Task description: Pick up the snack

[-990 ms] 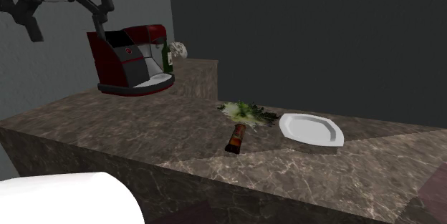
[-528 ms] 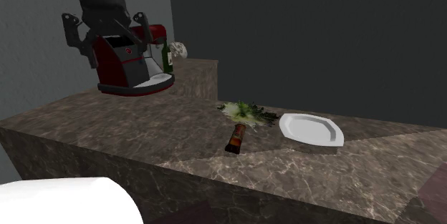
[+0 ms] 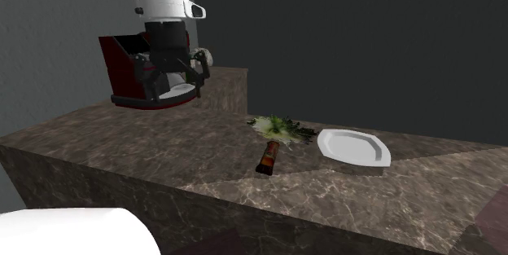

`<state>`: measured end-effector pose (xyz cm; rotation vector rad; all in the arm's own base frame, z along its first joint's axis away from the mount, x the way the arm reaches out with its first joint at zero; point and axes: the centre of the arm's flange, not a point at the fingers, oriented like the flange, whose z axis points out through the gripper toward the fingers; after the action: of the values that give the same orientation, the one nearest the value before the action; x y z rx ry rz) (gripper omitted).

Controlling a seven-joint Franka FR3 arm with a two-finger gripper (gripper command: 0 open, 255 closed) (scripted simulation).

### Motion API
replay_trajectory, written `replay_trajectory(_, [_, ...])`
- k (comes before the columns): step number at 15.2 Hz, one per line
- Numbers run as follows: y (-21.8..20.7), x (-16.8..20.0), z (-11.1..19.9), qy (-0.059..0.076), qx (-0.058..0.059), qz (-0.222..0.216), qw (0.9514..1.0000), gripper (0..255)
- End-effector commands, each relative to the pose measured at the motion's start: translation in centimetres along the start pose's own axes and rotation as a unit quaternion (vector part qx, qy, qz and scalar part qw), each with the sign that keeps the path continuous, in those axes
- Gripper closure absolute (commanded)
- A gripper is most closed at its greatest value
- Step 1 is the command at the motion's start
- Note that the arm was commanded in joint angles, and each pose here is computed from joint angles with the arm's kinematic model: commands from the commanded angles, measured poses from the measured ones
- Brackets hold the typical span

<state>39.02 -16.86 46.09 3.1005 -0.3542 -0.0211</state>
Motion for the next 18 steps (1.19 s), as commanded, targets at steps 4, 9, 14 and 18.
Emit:
replay_trajectory(4, [4.0, 3.0, 4.5, 0.002, 0.001, 0.023, 0.9997, 0])
replay_trajectory(9, [8.1, 5.7, 8.9, 0.004, 0.002, 0.046, 0.9989, 0])
replay_trajectory(14, [12.3, 8.2, 13.2, 0.005, 0.003, 0.069, 0.9976, 0])
replay_trajectory(18, [15.8, 10.1, 16.8, 0.006, 0.004, 0.088, 0.9961, 0])
